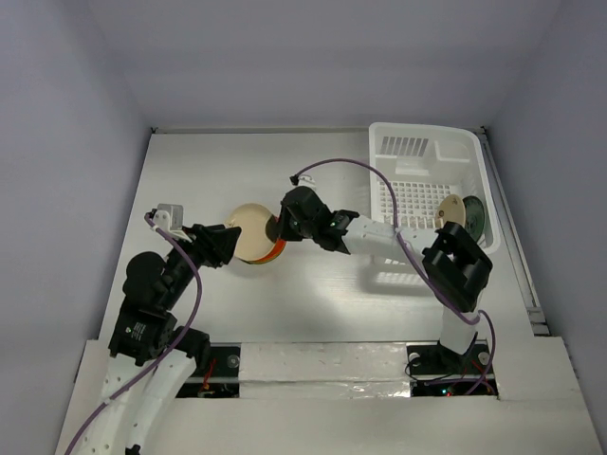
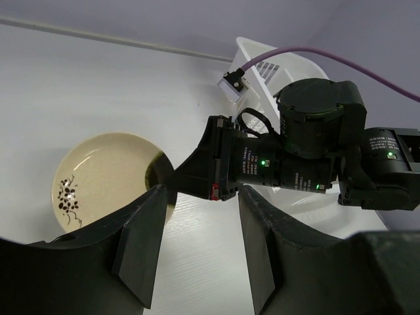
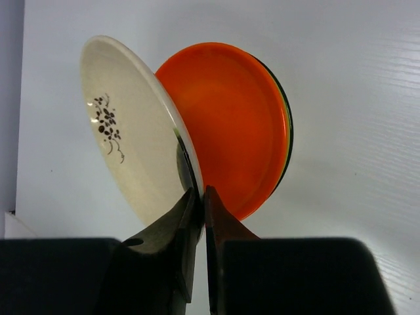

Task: Unload the plates from the dish rack

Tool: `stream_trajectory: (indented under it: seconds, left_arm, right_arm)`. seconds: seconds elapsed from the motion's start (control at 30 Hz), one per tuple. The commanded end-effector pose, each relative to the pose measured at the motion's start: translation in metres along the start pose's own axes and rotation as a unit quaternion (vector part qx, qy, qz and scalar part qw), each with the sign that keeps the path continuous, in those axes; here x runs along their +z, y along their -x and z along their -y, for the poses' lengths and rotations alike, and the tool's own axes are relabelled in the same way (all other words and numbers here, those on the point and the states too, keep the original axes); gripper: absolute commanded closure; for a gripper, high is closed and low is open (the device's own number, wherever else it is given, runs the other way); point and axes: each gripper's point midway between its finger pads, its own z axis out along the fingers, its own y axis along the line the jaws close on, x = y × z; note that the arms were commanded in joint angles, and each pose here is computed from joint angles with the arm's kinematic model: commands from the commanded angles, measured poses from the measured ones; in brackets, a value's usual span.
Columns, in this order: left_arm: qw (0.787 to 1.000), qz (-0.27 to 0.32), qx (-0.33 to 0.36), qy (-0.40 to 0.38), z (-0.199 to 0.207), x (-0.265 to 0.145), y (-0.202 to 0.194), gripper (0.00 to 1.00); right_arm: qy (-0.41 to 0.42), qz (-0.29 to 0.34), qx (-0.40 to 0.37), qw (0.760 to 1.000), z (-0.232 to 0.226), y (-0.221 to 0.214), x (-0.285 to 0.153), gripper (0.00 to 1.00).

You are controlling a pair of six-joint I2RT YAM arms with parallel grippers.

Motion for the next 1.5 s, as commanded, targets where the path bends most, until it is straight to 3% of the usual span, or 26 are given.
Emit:
stream_trajectory:
  seconds: [0.0,0.1,0.13,0.3,0.63,0.7,0.73,0.77,0.8,0.97,1.13,1.2,1.27,1.33,1.37,1.47]
  left_arm:
    - [1.000,0.021,0.002,-0.011,0.005,-0.001,0.009,0.56]
    - [1.000,0.023,0.002,-0.013,0.006,-0.002,0.009,0.55]
    - [1.000,0.022,0.002,-0.014,0.006,-0.002,0.009,0.55]
    - [1.000,0.019,0.001,-0.014,0.006,-0.001,0.008,0.56]
    - [1.000,0.021,0.001,-0.006,0.002,0.000,0.009,0.55]
    - [1.000,0.024,0.001,-0.007,0.003,-0.001,0.010,0.55]
    - [1.000,0.025,0.001,-0.006,0.002,-0.001,0.010,0.55]
    - [1.000,0.025,0.001,-0.006,0.002,-0.002,0.010,0.56]
    - [1.000,0.026,0.001,-0.008,0.003,-0.003,0.011,0.56]
    - [0.999,0.039,0.003,-0.015,0.007,-0.007,0.016,0.55]
    - [0.999,0.047,0.004,-0.016,0.008,-0.011,0.018,0.55]
    - [0.999,0.047,0.004,-0.022,0.011,-0.012,0.018,0.55]
    - [0.999,0.048,0.004,-0.025,0.012,-0.013,0.019,0.55]
    - [0.999,0.046,0.004,-0.029,0.014,-0.014,0.018,0.55]
    - [0.998,0.046,0.005,-0.035,0.017,-0.015,0.017,0.55]
    - [0.998,0.046,0.006,-0.040,0.019,-0.016,0.017,0.55]
  right_arm:
    - [0.000,0.037,0.019,0.999,-0.005,0.017,0.000,0.86]
    - [-0.013,0.040,0.017,0.999,0.000,0.019,-0.003,0.76]
    - [-0.018,0.042,0.016,0.999,0.003,0.018,-0.004,0.60]
    - [-0.016,0.060,0.008,0.998,0.000,0.031,-0.019,0.35]
    - [-0.051,0.152,-0.012,0.987,0.013,0.085,-0.103,0.29]
    - [-0.059,0.182,-0.006,0.981,0.016,0.101,-0.130,0.58]
    - [-0.095,0.199,-0.009,0.975,0.035,0.103,-0.140,0.84]
    - [-0.106,0.211,-0.010,0.972,0.042,0.106,-0.151,1.00]
    - [-0.109,0.236,-0.002,0.966,0.046,0.117,-0.176,1.00]
    - [-0.298,0.276,0.022,0.914,0.173,0.133,-0.256,1.00]
    - [-0.455,0.258,0.028,0.852,0.260,0.123,-0.318,0.99]
    - [-0.491,0.249,0.042,0.834,0.276,0.124,-0.332,0.78]
    - [-0.513,0.203,0.034,0.833,0.290,0.116,-0.328,0.45]
    - [-0.528,0.169,0.040,0.831,0.302,0.116,-0.332,0.39]
    - [-0.533,0.153,0.038,0.831,0.308,0.117,-0.328,0.30]
    - [-0.552,0.104,0.038,0.826,0.332,0.116,-0.320,0.30]
